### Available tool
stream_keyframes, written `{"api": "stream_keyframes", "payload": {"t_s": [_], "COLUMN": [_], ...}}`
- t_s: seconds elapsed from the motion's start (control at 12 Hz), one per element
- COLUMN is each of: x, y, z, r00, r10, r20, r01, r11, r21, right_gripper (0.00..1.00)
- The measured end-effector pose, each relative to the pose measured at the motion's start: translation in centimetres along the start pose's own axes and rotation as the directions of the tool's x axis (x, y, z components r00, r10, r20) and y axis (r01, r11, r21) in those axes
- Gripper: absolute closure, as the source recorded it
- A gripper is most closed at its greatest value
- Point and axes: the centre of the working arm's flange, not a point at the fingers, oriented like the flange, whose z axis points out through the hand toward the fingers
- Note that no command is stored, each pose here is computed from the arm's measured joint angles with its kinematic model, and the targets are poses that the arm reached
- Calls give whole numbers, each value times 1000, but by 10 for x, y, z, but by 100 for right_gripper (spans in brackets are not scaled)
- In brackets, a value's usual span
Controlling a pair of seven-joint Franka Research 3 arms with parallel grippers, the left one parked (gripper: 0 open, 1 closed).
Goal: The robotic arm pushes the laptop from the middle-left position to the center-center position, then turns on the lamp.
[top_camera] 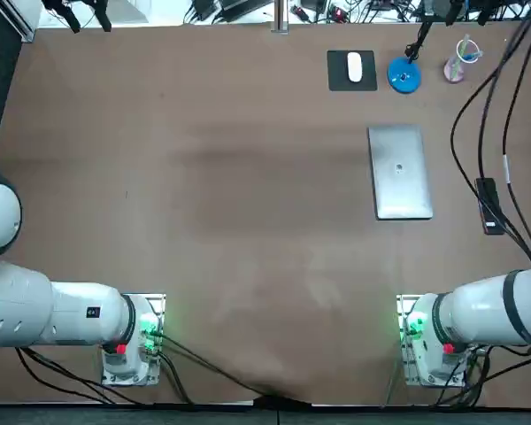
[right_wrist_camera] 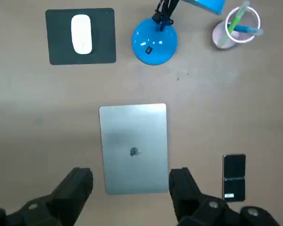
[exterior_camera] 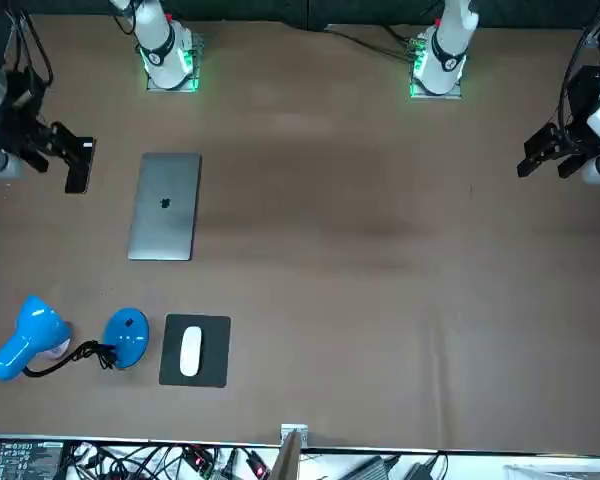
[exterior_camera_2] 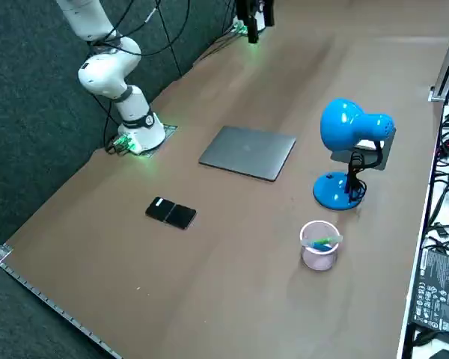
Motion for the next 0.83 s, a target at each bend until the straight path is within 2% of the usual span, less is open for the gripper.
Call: {"api": "stream_keyframes", "payload": {"t_s": [0.42,0.83], "x": [-38,-46], "y": [12,21], "z": [-9,1], "r00": [999,997], "r10": [21,48], "r20": [37,58], "r01": [-21,-48], "r11": [1000,999], "r21": [-1,-2], "right_gripper": [0,0]}}
